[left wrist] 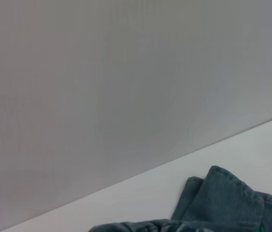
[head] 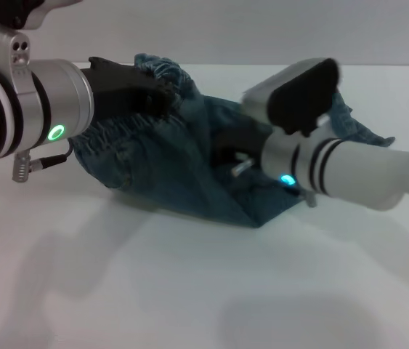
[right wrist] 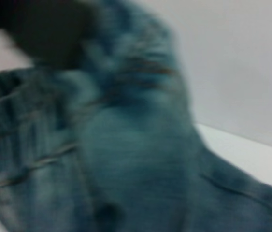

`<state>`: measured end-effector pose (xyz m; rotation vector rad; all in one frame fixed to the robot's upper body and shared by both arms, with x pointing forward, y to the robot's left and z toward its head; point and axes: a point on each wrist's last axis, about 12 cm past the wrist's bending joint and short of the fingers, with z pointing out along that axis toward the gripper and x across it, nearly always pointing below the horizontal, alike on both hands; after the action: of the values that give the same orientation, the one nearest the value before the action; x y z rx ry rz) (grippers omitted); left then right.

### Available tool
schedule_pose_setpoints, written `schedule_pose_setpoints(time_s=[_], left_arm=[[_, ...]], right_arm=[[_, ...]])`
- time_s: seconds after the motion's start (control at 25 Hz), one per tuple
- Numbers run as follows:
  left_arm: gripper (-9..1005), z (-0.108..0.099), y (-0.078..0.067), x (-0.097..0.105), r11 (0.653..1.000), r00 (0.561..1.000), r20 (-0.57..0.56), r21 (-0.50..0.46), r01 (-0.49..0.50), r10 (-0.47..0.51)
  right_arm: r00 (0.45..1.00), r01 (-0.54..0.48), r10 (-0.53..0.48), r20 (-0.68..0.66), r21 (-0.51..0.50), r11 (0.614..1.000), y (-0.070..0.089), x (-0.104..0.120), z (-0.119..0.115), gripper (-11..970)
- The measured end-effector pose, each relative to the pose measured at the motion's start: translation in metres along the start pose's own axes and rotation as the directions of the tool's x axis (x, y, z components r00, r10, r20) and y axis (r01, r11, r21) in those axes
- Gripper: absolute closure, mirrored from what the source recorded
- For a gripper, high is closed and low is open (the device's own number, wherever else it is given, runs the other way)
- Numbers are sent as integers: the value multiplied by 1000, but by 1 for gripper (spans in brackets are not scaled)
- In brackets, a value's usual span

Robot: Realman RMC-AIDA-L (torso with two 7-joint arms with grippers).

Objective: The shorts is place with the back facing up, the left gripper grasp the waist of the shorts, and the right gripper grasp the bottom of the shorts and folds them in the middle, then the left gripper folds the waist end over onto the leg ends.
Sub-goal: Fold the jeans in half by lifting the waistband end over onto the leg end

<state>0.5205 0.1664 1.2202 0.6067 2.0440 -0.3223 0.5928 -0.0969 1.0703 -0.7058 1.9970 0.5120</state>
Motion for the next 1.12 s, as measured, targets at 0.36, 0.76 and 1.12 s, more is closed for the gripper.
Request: schedule_pose_setpoints(time_s=[0.36,0.76,1.12], left_arm=[[906,-2,-1,-2,1000,1000,9,1,-17,17],[906,-5,-7,-17,999,997,61,16,-47,46],[905,-4,-12,-27,997,992,100,25,-78,75]], right_arm=[[998,-29,22,63,126,992,-32,1,-19,897],[999,27,-28,20,38,999,-4,-5,1,898],[997,76,-75,16,-58,995,27,-12,10,898]])
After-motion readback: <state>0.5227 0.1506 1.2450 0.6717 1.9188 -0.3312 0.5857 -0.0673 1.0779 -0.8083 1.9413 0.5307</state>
